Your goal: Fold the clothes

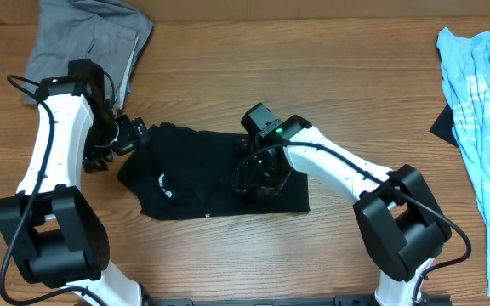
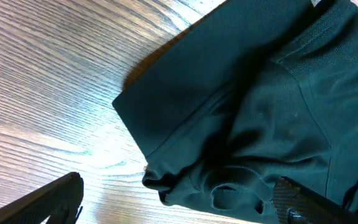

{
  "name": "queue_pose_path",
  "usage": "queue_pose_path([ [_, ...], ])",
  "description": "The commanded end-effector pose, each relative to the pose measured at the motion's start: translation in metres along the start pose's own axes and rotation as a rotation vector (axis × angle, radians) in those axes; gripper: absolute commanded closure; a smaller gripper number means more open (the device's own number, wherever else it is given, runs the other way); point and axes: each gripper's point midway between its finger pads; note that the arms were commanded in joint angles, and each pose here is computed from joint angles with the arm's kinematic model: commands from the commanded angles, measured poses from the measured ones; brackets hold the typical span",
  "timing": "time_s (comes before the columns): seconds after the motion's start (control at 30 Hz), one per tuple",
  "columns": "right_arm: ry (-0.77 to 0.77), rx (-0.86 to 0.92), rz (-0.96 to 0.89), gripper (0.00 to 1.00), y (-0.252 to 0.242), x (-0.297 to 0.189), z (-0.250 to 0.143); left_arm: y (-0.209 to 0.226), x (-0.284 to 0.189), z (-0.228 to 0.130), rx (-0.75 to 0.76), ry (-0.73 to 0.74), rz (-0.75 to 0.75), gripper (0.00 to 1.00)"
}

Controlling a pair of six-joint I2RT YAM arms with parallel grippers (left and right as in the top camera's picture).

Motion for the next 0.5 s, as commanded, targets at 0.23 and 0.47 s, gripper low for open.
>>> queue_pose_path([
  [0.23, 0.030, 0.027, 0.030, 0.96, 0.030, 0.007, -0.017, -0.001, 0.004, -0.003, 0.029, 0.014, 0.005, 0.00],
  [0.47, 0.058, -0.058, 0.034, 0.88, 0.067, 0.026, -0.042, -0.001, 0.004, -0.003, 0.029, 0.013, 0.005, 0.00],
])
Point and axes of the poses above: each gripper's point midway between its finger pads, its own x axis out along the fingers, its own y axis along the line the jaws close on, z = x × y, and after that the axes turned 12 degrees about -x, right-handed
